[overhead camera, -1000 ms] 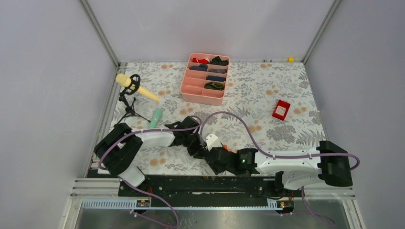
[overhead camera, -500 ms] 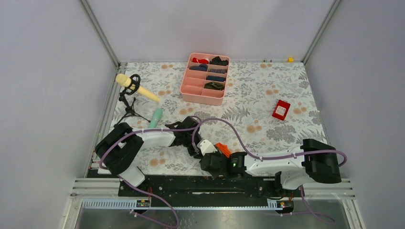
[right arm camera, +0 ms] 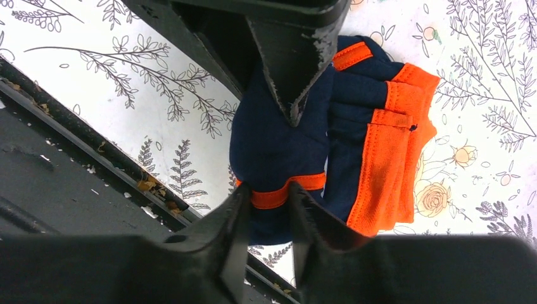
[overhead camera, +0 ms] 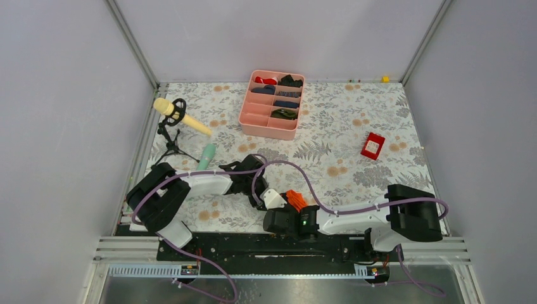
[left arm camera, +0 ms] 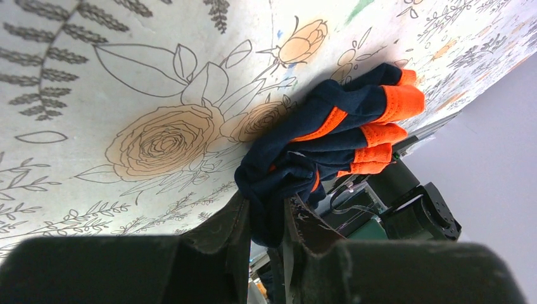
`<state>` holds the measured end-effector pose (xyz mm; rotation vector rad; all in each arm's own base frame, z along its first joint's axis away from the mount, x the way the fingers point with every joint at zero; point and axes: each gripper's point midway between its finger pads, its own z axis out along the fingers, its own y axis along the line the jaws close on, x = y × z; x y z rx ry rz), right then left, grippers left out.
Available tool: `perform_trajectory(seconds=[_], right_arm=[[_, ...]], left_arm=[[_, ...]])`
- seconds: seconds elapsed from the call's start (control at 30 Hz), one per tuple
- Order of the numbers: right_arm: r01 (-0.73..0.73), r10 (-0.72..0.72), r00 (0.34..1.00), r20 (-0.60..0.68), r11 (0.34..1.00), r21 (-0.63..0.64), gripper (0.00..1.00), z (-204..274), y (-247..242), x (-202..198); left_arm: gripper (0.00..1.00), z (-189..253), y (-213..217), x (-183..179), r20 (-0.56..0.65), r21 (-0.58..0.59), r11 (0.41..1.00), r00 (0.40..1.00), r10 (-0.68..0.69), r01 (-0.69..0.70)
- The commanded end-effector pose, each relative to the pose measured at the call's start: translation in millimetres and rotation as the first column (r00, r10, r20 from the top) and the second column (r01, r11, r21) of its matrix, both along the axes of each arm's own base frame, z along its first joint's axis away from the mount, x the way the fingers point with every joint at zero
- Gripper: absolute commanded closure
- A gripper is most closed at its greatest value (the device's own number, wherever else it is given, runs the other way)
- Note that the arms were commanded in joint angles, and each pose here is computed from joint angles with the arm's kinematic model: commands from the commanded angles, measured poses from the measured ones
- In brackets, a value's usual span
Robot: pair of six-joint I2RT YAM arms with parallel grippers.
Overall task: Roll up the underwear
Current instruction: Roll the underwear to the center of the board.
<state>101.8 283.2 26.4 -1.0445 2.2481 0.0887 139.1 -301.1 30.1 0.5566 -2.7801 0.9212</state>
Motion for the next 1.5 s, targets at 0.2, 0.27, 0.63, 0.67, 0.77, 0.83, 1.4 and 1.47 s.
perform_trajectory(seconds=[0.2,0.27,0.63,0.67,0.77,0.83,1.4,1.47], right_arm=[[0.072,-0.072,0.997,-0.009,0.994,0.082,0.99,3.1,-4.4,-0.5],[0.074,-0.07,0.996,-0.047,0.991,0.11,1.0,2.2,-5.7,-2.5],[0.145,-0.014,0.941,-0.339,0.92,0.364,1.0,-2.2,-13.8,-12.7],[0.152,-0.002,0.933,-0.359,0.909,0.389,1.0,-1.0,-11.6,-13.6],[0.178,0.018,0.906,-0.423,0.89,0.421,1.0,-3.1,-11.3,-17.4],[0.215,0.02,0.881,-0.472,0.872,0.439,1.0,-5.6,-12.0,-16.9],[0.466,0.177,0.647,-0.742,0.679,0.568,1.0,9.2,-2.9,-1.7],[0.493,0.185,0.626,-0.758,0.659,0.568,1.0,8.7,-4.5,-1.3]], left_arm=[[0.77,4.4,-4.4,3.0,-0.017,-0.05,0.997,0.999,0.052,-0.053],[0.6,7.7,-4.5,3.8,-0.004,-0.069,0.996,0.998,0.057,-0.058],[0.17,32.9,8.8,16.5,0.086,-0.141,0.984,0.989,0.123,-0.11],[0.17,34.2,9.5,16.9,0.089,-0.146,0.983,0.988,0.128,-0.114],[0.17,39.4,10.2,18.4,0.111,-0.159,0.981,0.985,0.129,-0.11],[0.18,39.8,10.7,17.3,0.118,-0.158,0.983,0.986,0.117,-0.097],[0.24,27.0,14.7,5.5,0.201,-0.128,0.989,0.978,-0.051,0.078],[0.27,26.7,10.7,7.2,0.203,-0.134,0.987,0.977,-0.061,0.089]])
